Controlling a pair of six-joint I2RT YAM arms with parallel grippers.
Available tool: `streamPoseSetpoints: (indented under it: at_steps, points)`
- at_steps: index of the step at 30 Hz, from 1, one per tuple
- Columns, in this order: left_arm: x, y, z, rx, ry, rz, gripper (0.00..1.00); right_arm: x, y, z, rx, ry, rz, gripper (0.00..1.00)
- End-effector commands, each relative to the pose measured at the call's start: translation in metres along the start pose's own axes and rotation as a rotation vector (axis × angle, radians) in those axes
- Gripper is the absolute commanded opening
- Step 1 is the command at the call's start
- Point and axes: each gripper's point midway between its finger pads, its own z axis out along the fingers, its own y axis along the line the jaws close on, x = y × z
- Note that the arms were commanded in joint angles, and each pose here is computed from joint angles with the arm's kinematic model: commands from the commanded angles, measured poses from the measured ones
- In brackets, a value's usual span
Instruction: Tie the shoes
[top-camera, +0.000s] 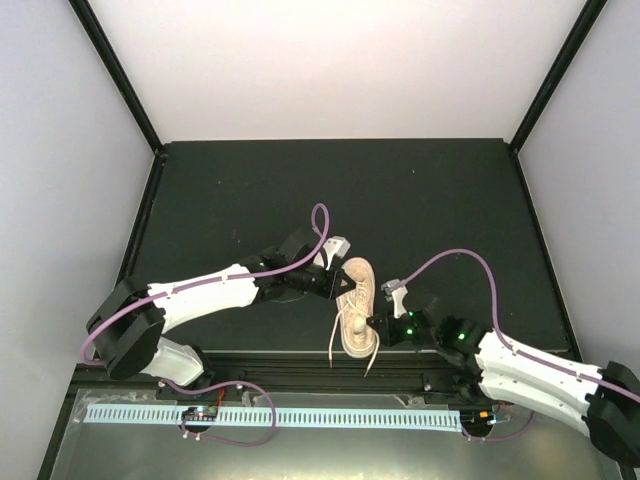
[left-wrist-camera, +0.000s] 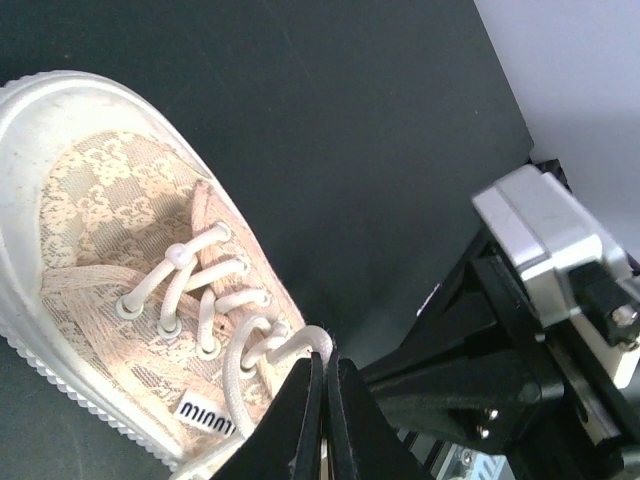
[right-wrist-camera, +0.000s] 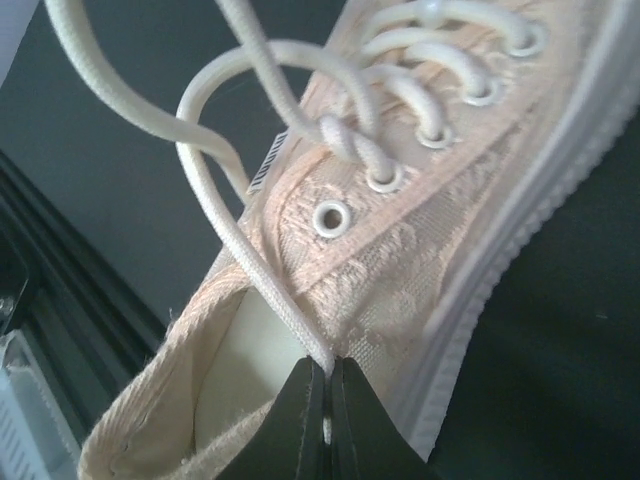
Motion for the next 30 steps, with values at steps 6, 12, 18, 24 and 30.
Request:
streamPoseSetpoints:
  at_steps: [6, 12, 18, 24, 30]
  points:
    - [-0.009, -0.004, -0.007, 0.003, -0.048, 0.027, 0.02, -0.004, 0.029, 0.007, -0.119, 0.051, -0.058, 0.20]
    - [-0.010, -0.003, -0.010, -0.007, -0.054, 0.031, 0.02, -0.011, 0.012, -0.004, -0.047, -0.039, -0.020, 0.55]
    - [-0.008, 0.000, -0.013, -0.013, -0.055, 0.026, 0.02, 0.002, 0.000, -0.003, -0.112, -0.039, 0.051, 0.58]
    - [-0.010, -0.001, -0.014, -0.011, -0.061, 0.026, 0.01, 0.001, 0.006, -0.004, -0.193, -0.049, 0.063, 0.53]
    - [-0.010, -0.001, -0.013, -0.009, -0.058, 0.023, 0.02, 0.002, 0.005, -0.003, -0.195, -0.054, 0.059, 0.36]
